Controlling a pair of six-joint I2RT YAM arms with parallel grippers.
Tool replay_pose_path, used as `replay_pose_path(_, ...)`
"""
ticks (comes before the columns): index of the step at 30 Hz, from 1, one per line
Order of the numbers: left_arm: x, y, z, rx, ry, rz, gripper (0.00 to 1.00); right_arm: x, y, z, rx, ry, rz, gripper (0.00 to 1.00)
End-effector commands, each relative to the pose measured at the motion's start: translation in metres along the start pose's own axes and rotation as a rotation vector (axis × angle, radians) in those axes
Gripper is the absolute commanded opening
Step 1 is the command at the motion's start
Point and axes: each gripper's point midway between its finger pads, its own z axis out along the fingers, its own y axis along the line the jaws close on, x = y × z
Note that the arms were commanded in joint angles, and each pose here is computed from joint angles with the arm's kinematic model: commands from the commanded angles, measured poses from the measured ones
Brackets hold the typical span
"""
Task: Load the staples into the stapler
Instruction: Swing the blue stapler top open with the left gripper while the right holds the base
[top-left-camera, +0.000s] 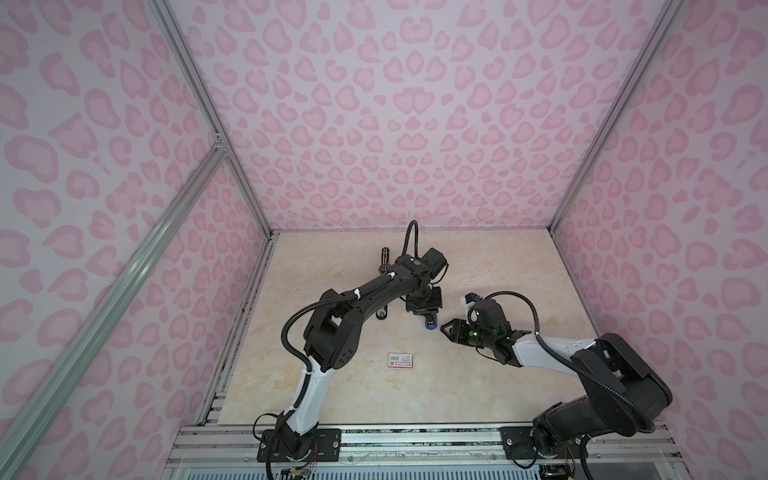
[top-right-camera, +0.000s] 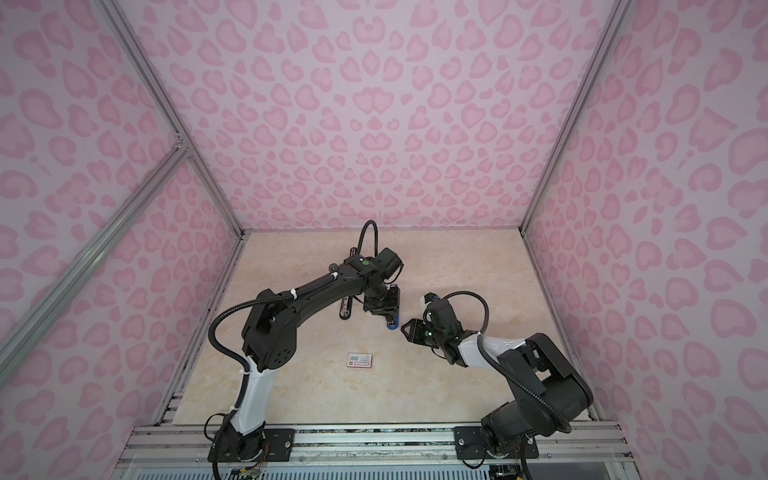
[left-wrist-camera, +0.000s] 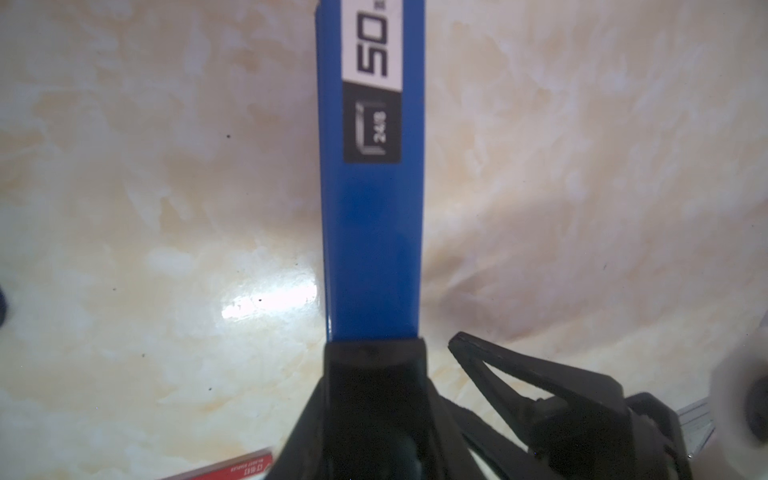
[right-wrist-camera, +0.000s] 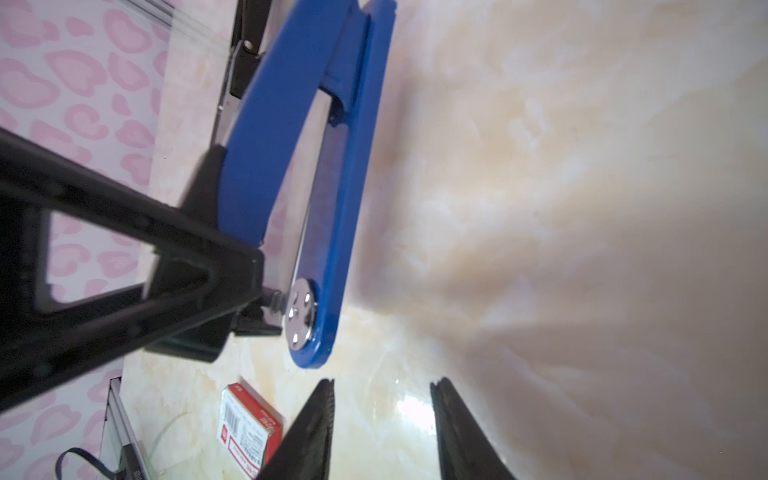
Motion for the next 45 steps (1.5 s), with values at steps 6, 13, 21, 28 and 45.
replay_pose_path(6,-0.005,-0.012,-0.013,0.078,-0.028,-0.008,0.03,-0.017,0.027,0.004,-0.147,-0.073,0.014,0.41)
replay_pose_path(13,-0.005,-0.014,-0.016,0.101,-0.034,-0.019,0.03,-0.015,0.025,0.012,-0.165,-0.064,0.040,0.36)
replay_pose_path(21,-0.005,-0.019,-0.021,0.133,-0.033,-0.027,0.03,-0.009,0.022,0.021,-0.192,-0.049,0.069,0.25)
replay_pose_path(28,-0.007,-0.020,-0.026,0.154,-0.035,-0.037,0.03,-0.002,0.016,0.028,-0.205,-0.034,0.084,0.01)
replay_pose_path(45,-0.055,-0.005,-0.061,0.206,-0.088,-0.078,0.03,0.038,-0.011,0.038,-0.168,0.074,0.124,0.00)
